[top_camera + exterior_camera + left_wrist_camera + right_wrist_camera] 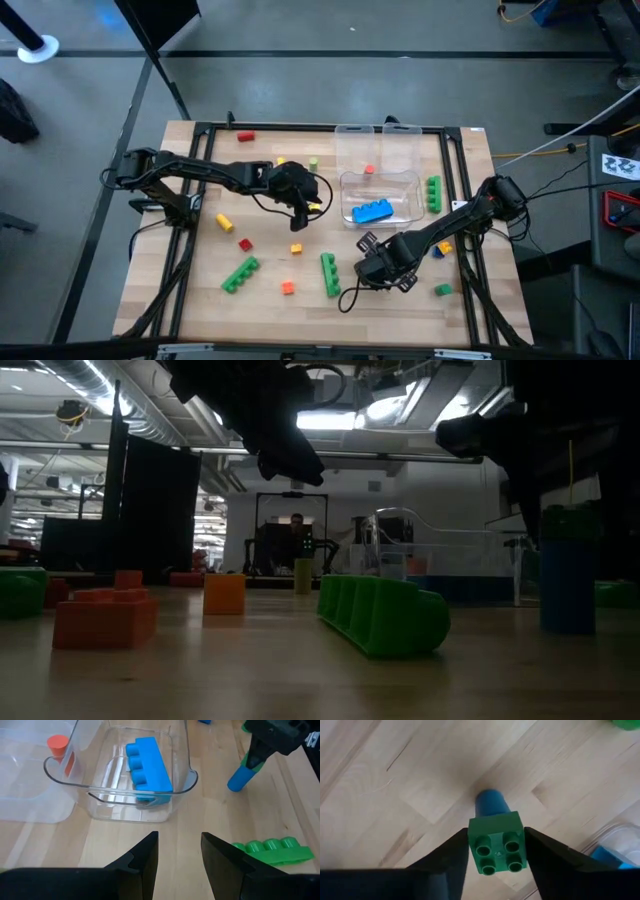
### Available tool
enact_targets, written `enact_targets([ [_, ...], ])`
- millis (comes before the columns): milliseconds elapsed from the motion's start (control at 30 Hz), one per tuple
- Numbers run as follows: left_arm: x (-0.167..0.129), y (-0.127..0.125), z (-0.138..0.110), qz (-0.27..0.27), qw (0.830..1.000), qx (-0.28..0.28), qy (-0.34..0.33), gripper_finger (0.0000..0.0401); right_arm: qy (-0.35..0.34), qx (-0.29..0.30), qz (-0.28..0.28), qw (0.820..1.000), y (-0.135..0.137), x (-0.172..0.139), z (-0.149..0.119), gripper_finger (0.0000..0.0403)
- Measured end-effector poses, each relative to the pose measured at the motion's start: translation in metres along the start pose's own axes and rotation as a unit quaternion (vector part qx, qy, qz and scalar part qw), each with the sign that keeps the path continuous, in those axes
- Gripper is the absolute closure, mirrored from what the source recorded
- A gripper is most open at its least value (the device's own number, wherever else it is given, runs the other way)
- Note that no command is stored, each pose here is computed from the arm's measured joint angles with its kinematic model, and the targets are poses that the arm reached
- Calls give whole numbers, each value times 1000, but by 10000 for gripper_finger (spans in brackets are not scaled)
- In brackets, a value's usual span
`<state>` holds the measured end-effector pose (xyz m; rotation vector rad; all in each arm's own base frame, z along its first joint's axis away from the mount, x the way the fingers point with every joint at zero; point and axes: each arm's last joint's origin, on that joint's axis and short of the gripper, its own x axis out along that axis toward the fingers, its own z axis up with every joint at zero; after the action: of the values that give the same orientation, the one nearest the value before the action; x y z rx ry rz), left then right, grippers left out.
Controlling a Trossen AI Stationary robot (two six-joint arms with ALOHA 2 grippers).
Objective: Sort blocks by size
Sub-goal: Put the small green 4 stud game piece into the right transparent bin
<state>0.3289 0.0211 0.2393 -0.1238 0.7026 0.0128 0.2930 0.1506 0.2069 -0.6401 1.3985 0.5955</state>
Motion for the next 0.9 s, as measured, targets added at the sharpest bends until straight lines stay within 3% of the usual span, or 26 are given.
enact_targets([
  [133,0,0,0,0,1000,0,0,268,0,0,0,1000,0,0,0,257],
  [433,0,0,0,0,1000,0,0,268,4,0,1,1000,0,-4,0,239],
  [633,0,0,0,0,1000,0,-1,268,5,0,2,1000,-2,-20,4,256],
  [900,0,0,0,0,1000,0,-1,268,43,-2,-25,999,-4,-42,2,244],
])
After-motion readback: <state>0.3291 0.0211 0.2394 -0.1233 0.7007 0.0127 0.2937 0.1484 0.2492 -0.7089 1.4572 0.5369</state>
